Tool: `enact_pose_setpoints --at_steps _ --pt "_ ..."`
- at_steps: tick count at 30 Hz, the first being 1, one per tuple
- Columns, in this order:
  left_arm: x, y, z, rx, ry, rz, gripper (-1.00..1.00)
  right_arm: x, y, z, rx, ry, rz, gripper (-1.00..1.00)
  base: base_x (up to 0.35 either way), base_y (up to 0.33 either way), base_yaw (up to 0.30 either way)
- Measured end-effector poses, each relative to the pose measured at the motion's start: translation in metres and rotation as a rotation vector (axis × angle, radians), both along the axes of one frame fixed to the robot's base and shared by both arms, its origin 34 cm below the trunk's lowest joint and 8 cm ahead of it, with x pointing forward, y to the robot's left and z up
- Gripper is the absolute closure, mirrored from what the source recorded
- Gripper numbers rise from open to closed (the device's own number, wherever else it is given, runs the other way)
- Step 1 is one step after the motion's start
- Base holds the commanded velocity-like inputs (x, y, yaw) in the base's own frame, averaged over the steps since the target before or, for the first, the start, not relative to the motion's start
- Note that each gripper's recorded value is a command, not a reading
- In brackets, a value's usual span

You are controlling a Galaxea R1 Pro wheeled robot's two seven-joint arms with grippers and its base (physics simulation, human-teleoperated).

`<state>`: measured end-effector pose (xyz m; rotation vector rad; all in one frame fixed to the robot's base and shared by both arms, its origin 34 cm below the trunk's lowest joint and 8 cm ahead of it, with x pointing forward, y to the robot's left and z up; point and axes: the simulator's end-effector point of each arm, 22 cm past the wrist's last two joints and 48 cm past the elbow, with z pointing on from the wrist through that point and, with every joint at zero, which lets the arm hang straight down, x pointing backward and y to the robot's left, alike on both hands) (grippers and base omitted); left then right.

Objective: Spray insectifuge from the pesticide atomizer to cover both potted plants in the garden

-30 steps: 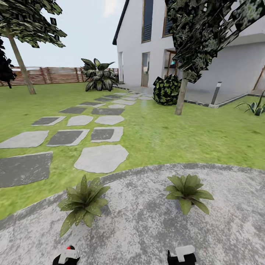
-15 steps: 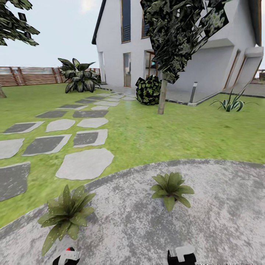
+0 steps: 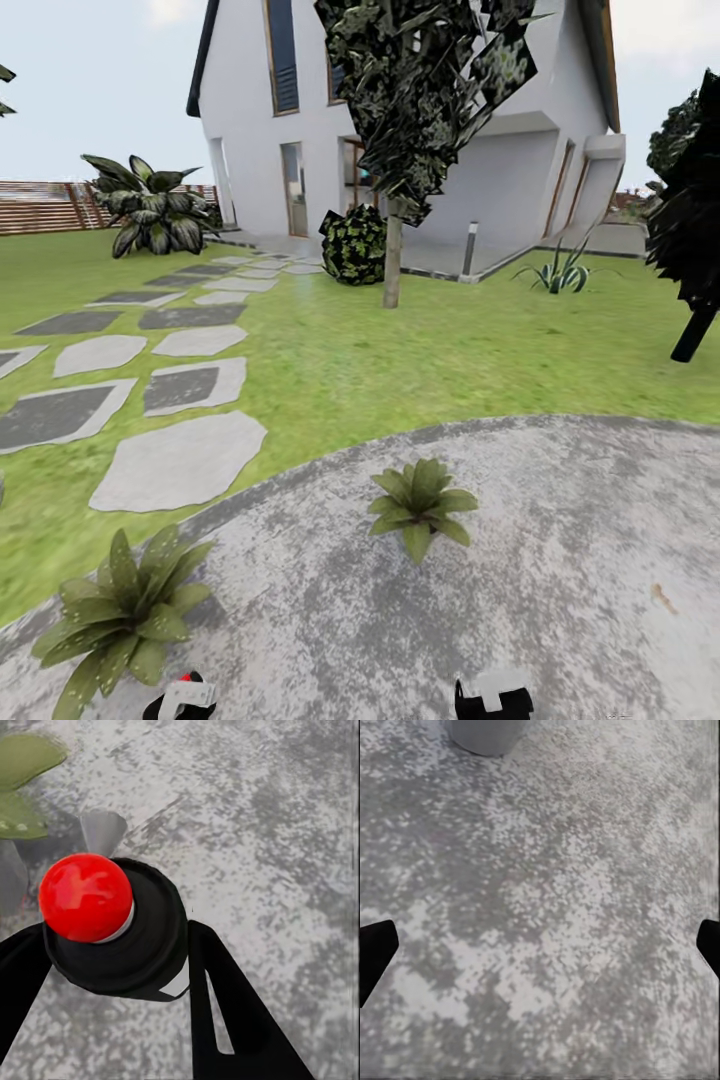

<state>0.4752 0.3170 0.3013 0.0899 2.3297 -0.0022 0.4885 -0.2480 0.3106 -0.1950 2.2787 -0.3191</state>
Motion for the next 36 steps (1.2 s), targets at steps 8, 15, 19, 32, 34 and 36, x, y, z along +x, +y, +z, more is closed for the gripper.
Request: enact_pose_setpoints --at_steps 8,15,19,32,34,36 --pt "0.000 0.000 0.000 0.000 0.000 0.000 1.00 0.000 0.000 0.000 0.000 0.000 0.000 -1.00 0.028 -0.230 -0.300" --pt "0.000 0.000 0.000 0.000 0.000 0.000 1.00 0.000 0.000 0.000 0.000 0.001 0.000 -1.00 0.001 -0.005 -0.300" --pt "0.000 0.000 0.000 0.000 0.000 0.000 1.00 0.000 0.000 0.000 0.001 0.000 0.000 -1.00 0.000 0.000 -0.212" --pt "-0.001 0.000 0.000 0.000 0.001 0.000 1.00 0.000 0.002 0.000 -0.001 0.002 0.009 -1.00 0.000 0.000 -0.011" --pt "-0.001 -0.004 -0.001 -0.003 0.004 -0.021 1.00 0.000 0.002 0.000 0.001 0.001 0.008 -1.00 0.000 0.000 0.000" --pt "-0.001 -0.010 -0.001 0.025 0.009 -0.105 1.00 0.002 0.003 0.001 0.000 -0.003 0.015 -1.00 0.000 0.000 0.000"
